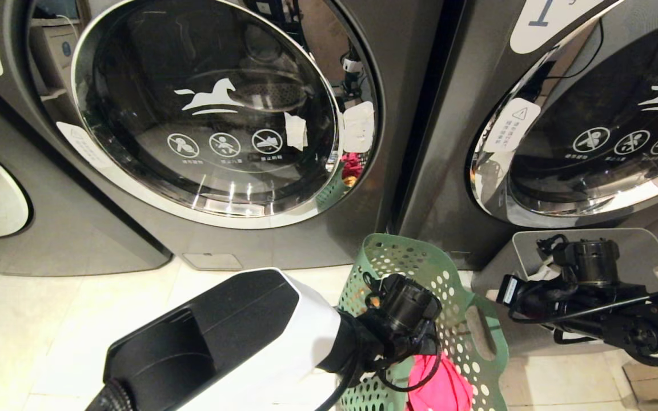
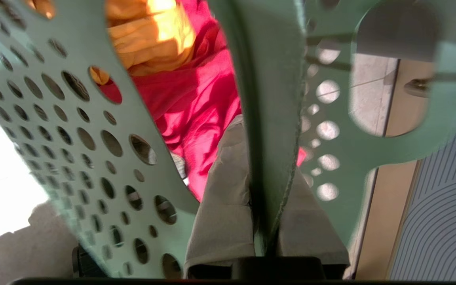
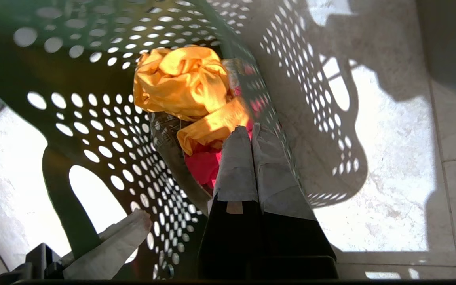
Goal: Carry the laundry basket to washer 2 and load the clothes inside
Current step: Pick up the clothes basket and put it beside the washing machine
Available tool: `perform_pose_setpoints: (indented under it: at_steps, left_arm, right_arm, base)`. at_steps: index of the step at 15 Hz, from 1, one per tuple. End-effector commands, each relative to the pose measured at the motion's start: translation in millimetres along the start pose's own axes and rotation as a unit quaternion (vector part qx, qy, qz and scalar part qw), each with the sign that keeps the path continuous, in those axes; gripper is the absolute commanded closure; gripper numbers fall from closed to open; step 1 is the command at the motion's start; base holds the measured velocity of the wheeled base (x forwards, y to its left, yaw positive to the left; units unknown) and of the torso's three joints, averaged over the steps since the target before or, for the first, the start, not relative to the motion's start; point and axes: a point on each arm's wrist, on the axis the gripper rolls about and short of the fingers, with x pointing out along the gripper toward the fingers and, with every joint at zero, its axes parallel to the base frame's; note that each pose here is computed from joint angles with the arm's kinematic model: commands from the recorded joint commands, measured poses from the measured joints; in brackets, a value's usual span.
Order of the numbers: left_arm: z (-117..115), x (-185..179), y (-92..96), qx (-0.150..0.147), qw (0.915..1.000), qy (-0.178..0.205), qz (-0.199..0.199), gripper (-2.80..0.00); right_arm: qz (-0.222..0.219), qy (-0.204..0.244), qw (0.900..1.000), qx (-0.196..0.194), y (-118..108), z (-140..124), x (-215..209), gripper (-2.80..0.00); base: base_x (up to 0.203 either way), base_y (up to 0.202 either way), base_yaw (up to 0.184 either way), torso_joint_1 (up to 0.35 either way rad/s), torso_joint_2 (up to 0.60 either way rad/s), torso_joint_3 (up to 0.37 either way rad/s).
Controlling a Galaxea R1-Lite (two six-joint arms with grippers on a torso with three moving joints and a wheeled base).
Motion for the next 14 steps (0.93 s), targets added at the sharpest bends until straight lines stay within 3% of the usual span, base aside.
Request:
perform_pose_setpoints:
  at_steps: [1,5,14]
  left_arm:
    - [-2.4,1.8,2.6,-0.001,1.0000,0.003,0.005,0.00]
    - [1.1,-2.5,1.8,-0.002,0.9998,-0.011,0.017,0.00]
    - [-8.2,-12.1,5.2,0.006,0.9988,-0.011,0.047,0.00]
  right_arm:
    - [0.000,0.002,1.000,0.001,-0.7,-2.0,-1.3,0.00]
    - [0.011,-0.017,1.000,-0.003,-0.7,-2.9,-4.8,0.00]
    - [0.011,-0.016,1.000,-0.005,-1.6,-7.7,-13.8,0.00]
  base:
    - [0.000,0.000,0.000,0.005,0.01,-0.141]
    - [0.000,0.000,0.000,0.001,0.00,-0.031]
    - [0.000,0.000,0.000,0.000,0.00,0.000]
